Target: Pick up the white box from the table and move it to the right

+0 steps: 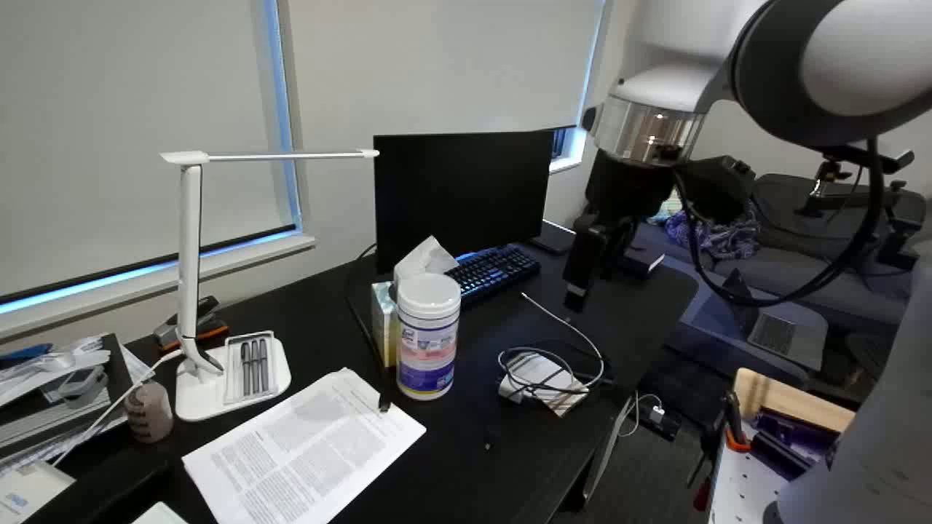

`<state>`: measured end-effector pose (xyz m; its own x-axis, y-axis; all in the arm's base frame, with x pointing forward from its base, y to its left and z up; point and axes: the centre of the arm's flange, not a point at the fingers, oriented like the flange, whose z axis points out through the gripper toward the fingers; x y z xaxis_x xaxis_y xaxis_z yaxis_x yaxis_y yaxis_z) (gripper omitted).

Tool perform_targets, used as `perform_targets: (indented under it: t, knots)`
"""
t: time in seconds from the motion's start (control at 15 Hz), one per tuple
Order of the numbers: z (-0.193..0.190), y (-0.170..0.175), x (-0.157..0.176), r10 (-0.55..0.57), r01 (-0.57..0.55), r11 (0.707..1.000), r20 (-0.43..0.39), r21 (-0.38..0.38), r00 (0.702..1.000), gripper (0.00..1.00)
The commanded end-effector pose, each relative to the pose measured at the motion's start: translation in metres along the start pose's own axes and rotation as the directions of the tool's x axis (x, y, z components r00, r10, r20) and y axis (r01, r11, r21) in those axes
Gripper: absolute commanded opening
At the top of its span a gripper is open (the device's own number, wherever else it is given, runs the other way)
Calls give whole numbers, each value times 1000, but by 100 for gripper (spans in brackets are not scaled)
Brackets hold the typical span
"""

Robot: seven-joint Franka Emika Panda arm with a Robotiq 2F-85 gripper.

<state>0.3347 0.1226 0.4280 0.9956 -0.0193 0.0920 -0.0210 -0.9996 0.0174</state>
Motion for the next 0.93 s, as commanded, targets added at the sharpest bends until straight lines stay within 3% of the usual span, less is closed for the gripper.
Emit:
perform_targets:
  t: [0.0,0.27,0.6,0.87]
  knots:
    - [0,0,0,0,0,1000,0,0,1000,100]
    - [5,-25,16,-39,39,999,10,9,999,100]
    - [23,-89,56,-117,118,992,-30,53,993,100]
    - [55,-139,92,-103,108,991,-60,81,993,100]
